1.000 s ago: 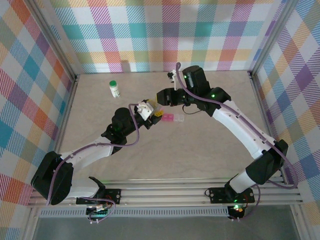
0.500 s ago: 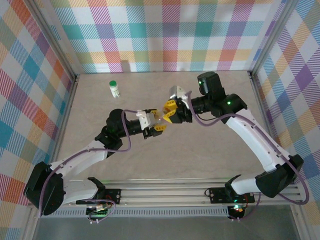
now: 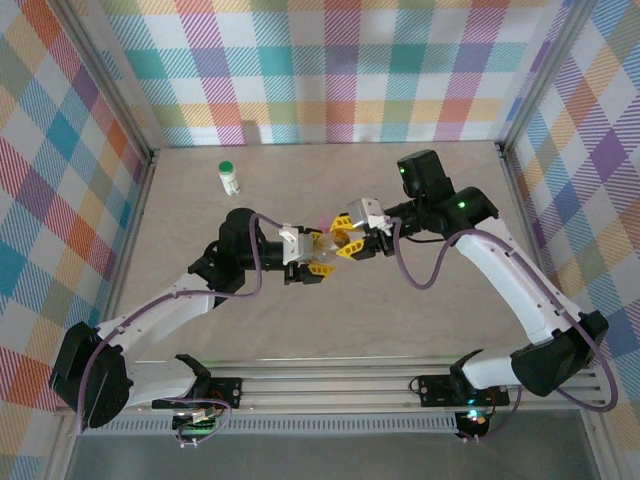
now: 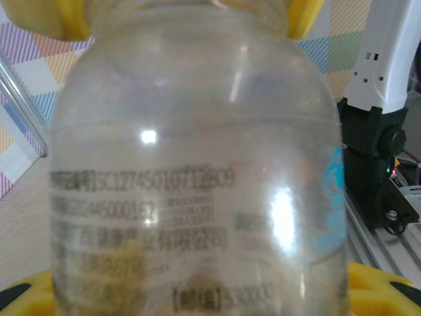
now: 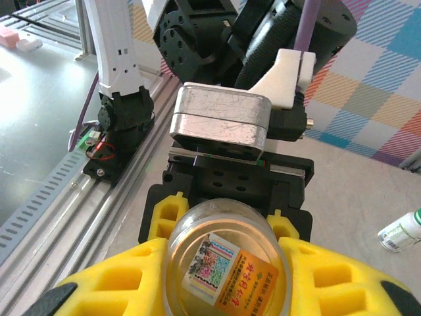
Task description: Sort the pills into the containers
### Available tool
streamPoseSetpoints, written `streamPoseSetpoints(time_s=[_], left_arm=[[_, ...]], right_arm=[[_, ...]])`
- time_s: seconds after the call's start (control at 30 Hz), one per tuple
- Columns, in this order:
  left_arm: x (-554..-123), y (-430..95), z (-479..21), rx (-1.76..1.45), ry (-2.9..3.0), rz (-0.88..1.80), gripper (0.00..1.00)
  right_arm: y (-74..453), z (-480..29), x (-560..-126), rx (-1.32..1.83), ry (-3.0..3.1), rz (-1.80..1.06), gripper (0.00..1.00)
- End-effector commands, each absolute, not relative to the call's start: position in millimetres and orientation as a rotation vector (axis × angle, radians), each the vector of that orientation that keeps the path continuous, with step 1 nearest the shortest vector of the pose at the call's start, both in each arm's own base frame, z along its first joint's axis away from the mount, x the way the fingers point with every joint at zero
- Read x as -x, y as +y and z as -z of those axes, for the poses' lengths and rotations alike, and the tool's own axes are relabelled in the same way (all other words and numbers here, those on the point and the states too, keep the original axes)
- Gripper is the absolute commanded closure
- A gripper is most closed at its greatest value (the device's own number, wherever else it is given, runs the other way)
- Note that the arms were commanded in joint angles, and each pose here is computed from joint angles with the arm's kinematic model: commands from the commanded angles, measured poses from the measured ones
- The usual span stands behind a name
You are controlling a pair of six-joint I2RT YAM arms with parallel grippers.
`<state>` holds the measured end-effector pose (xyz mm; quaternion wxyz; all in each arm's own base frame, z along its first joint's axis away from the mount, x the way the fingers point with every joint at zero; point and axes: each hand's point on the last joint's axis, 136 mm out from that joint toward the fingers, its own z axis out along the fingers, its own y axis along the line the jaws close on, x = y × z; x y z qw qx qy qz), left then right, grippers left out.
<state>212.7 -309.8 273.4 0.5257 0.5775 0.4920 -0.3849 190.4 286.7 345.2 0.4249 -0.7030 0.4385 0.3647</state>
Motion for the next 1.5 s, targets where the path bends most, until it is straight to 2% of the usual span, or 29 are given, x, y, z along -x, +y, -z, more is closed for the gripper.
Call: streamPoseSetpoints(time_s=[0.0, 0.37, 0.53, 0.6, 0.93, 1.07, 1.23, 1.47], left_arm=[[-197.1, -313.6, -279.2, -1.457, 1.101, 0.978, 1.0], [-199.4, -315.2, -280.4, -1.458, 1.097, 0.964, 1.0], [-217.2, -315.5, -266.1, -1.419, 1.189, 0.894, 1.0], [-222.1, -315.2, -264.2, -1.398, 1.201, 0.873, 1.0], [-251.8, -312.8, -251.8, -1.287, 1.318, 0.771, 1.0], [-278.5, -305.5, -241.9, -1.186, 1.421, 0.659, 1.0], [-298.1, -299.3, -227.6, -1.162, 1.503, 0.55, 1.0], [-317.7, -295.2, -197.6, -1.224, 1.628, 0.433, 1.0]], right_arm=[[283.1, -369.1, -190.7, 1.767, 0.952, -0.832, 0.93], [283.2, -363.7, -197.2, 1.75, 1.002, -0.83, 0.93], [282.6, -384.2, -224.1, 1.567, 1.089, -0.736, 0.96], [279.8, -390.9, -226.8, 1.508, 1.114, -0.718, 1.0], [244.2, -413.1, -250.5, 1.088, 1.279, -0.562, 1.0], [225.9, -392.9, -271.4, 0.855, 1.455, -0.563, 1.0], [209.8, -358.1, -275.3, 0.66, 1.574, -0.612, 1.0], [196.3, -275.7, -277.8, 0.567, 1.709, -0.59, 1.0]])
